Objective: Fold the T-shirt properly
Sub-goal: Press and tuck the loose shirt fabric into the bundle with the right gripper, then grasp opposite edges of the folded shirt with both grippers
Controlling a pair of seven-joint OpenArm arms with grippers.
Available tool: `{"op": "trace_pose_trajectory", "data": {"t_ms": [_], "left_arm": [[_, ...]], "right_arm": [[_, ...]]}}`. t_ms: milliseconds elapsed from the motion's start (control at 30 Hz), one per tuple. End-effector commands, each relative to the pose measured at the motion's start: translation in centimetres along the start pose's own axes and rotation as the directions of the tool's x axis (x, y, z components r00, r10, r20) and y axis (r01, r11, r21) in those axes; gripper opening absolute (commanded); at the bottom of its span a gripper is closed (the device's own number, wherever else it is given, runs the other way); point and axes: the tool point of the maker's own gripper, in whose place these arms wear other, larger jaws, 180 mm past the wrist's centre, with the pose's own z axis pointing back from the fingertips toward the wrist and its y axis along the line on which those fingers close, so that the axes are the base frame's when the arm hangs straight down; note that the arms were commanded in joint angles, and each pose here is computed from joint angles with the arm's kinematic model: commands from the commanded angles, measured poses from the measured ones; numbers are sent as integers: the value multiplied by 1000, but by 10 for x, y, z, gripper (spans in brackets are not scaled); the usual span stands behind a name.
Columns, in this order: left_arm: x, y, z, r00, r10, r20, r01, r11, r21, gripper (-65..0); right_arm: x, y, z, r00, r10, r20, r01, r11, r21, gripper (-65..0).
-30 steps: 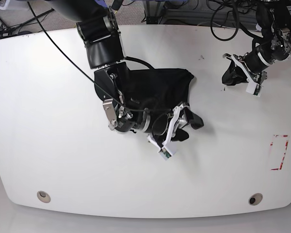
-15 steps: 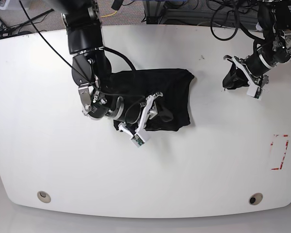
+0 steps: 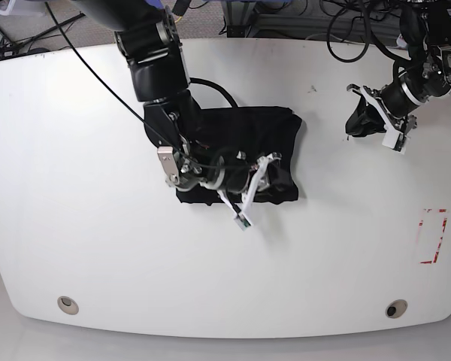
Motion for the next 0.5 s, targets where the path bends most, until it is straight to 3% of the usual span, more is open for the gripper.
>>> {"op": "trace_pose_trajectory", "data": {"t_ms": [0, 233, 367, 467], "left_arm": [[11, -1, 4, 999, -18, 38, 18, 1000, -10, -587], [13, -2, 3, 999, -21, 41, 22, 1000, -12, -587], [29, -7, 2, 996, -52, 76, 54, 998, -20, -587], [41, -30, -8, 991, -96, 94, 103, 991, -81, -587]], "right_arm": [[31, 4, -7, 998, 4, 65, -6, 1000, 28, -498], [72, -2, -4, 993, 34, 116, -36, 999, 19, -498], [76, -25, 27, 989, 108, 103, -103, 993, -56, -498], [68, -40, 53, 986, 147, 82, -137, 984, -112, -503]]}}
